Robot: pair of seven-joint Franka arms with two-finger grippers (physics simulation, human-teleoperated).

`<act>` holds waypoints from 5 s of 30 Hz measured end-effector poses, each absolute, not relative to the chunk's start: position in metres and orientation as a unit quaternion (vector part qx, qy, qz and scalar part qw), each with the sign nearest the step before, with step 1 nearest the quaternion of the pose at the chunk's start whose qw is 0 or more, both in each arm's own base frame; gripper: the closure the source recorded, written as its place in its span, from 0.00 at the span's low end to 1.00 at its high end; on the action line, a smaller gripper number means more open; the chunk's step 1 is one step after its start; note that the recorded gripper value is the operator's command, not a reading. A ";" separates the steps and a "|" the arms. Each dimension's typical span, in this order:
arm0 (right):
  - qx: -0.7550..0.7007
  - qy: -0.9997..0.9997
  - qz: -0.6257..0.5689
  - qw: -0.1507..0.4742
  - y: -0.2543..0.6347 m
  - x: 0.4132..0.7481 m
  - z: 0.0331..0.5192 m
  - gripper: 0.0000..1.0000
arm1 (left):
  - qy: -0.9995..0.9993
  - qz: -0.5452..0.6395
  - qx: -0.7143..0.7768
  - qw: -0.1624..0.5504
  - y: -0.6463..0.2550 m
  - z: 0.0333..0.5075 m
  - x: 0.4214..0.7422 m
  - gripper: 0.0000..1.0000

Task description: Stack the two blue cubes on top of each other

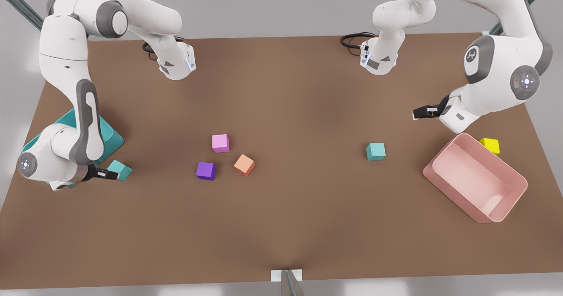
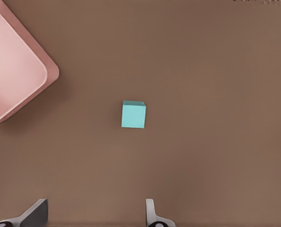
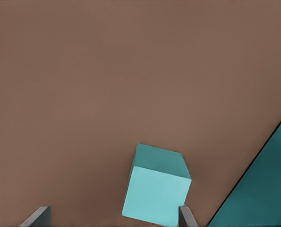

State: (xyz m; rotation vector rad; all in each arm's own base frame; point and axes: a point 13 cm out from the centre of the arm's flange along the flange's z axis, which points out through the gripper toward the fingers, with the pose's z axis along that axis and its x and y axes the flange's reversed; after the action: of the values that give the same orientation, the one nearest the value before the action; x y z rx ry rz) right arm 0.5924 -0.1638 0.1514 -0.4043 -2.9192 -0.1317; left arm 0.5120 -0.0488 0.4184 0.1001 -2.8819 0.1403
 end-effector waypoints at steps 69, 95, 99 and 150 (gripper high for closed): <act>0.113 -0.985 -0.115 -0.063 0.530 0.618 0.175 0.36 | -0.970 0.039 -0.005 0.238 -0.066 0.339 0.515 0.00; -0.291 -0.953 0.054 0.065 0.105 0.700 0.185 0.00 | -0.989 0.015 0.049 0.140 -0.095 0.070 0.491 0.00; -0.249 -0.964 0.065 0.061 0.009 0.673 0.311 0.00 | -0.987 0.011 0.050 0.152 -0.095 0.049 0.480 0.00; 0.068 -0.994 0.060 0.065 -0.033 0.584 0.437 0.00 | -0.985 0.006 0.111 0.135 -0.452 0.148 0.542 0.00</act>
State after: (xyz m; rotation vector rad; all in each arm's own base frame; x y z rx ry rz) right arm 0.5836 -0.0330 0.4365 0.2039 -2.9997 0.1825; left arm 0.5421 -0.4518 0.1478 0.3219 -2.8522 0.0163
